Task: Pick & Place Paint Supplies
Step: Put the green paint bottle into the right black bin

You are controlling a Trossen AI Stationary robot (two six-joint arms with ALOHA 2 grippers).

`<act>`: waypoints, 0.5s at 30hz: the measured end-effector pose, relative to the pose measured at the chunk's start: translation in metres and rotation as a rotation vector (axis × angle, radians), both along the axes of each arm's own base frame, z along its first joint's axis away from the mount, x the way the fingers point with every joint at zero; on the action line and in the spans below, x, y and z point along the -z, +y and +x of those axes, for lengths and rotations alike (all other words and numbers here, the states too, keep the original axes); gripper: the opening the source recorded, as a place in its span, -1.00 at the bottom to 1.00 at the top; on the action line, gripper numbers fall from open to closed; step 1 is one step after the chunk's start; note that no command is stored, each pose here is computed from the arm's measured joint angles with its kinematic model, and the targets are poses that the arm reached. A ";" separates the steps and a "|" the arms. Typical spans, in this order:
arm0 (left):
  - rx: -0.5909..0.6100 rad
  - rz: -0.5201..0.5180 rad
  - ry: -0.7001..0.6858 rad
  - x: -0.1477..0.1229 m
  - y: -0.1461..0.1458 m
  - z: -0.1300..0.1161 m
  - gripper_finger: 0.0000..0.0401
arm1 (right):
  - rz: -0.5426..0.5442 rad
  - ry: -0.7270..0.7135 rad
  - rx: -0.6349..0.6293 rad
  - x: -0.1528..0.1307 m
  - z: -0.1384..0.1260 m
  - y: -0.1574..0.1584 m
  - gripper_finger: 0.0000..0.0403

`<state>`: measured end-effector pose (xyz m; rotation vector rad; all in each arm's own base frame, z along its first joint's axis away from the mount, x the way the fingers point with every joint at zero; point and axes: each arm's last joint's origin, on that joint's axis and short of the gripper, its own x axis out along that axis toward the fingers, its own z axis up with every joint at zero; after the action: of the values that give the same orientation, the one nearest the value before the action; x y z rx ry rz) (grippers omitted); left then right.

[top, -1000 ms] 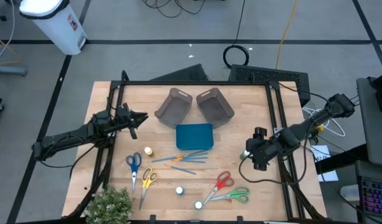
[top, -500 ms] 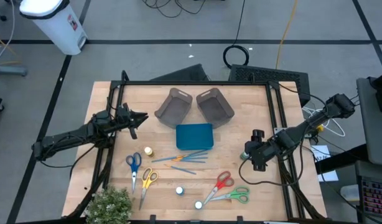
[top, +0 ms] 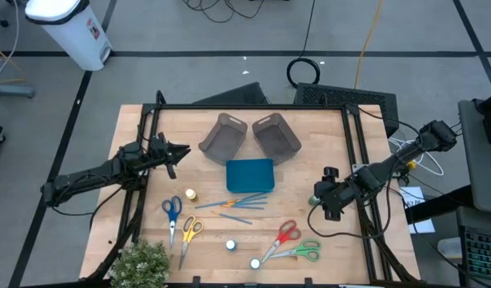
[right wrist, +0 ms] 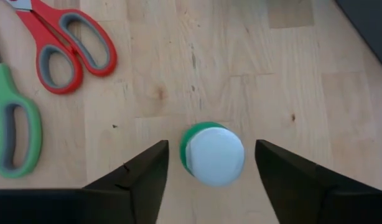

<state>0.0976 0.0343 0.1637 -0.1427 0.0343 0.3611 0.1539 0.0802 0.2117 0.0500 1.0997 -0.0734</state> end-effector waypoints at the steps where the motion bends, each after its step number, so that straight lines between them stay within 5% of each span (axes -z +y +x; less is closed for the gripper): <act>1: 0.000 0.000 0.000 0.000 0.000 0.000 -0.60 | 0.000 -0.001 0.000 0.000 0.000 0.000 0.06; 10: 0.000 0.000 0.000 0.000 0.000 0.000 -0.60 | 0.010 -0.011 0.007 -0.001 0.001 0.001 -0.43; 15: 0.000 0.000 0.000 0.000 0.000 0.000 -0.60 | 0.026 -0.040 0.007 -0.002 0.003 0.002 -0.48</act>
<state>0.0976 0.0343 0.1637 -0.1427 0.0343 0.3611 0.1574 0.0822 0.2136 0.0780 1.0604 -0.0644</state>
